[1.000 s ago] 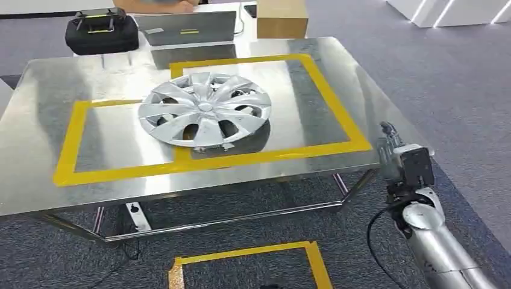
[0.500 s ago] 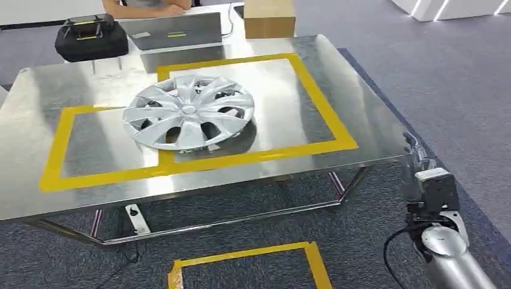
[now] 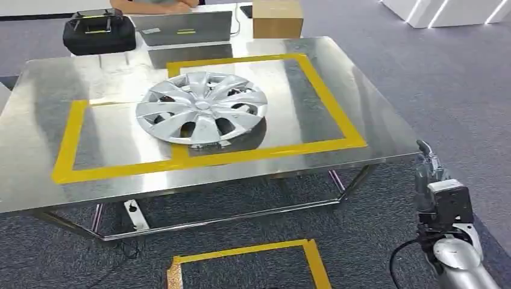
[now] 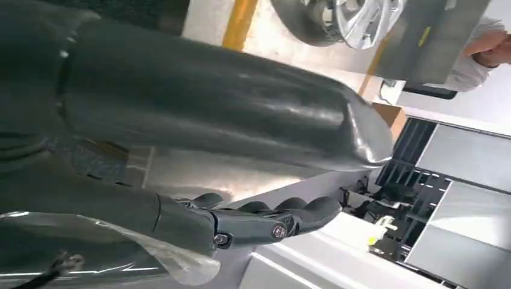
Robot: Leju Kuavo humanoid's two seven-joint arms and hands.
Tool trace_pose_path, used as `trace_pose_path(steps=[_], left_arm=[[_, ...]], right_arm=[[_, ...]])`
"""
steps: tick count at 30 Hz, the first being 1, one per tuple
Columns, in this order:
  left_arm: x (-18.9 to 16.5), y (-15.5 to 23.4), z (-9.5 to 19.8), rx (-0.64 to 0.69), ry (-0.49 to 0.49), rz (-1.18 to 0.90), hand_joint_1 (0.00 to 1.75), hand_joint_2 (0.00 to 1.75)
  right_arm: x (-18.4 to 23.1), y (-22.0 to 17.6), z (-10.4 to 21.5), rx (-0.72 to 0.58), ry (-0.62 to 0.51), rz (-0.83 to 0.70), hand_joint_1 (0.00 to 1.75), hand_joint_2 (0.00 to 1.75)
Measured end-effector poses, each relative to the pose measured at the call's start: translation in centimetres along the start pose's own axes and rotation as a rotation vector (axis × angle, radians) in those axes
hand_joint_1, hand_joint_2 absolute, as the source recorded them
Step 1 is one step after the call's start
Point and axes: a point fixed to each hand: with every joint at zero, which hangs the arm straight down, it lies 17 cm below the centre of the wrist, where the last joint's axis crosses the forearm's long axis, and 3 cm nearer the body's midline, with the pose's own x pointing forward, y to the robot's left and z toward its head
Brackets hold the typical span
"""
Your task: Take the parts from the cabinet and place them on the table.
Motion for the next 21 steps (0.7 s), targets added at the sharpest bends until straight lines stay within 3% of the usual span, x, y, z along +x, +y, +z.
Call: trace_pose_path(steps=[21], left_arm=[[0.2,0.5,-0.25,0.018,0.0,0.002,0.0,0.0]], right_arm=[[0.18,0.06,0.53,0.013,-0.003,0.018,0.0,0.0]])
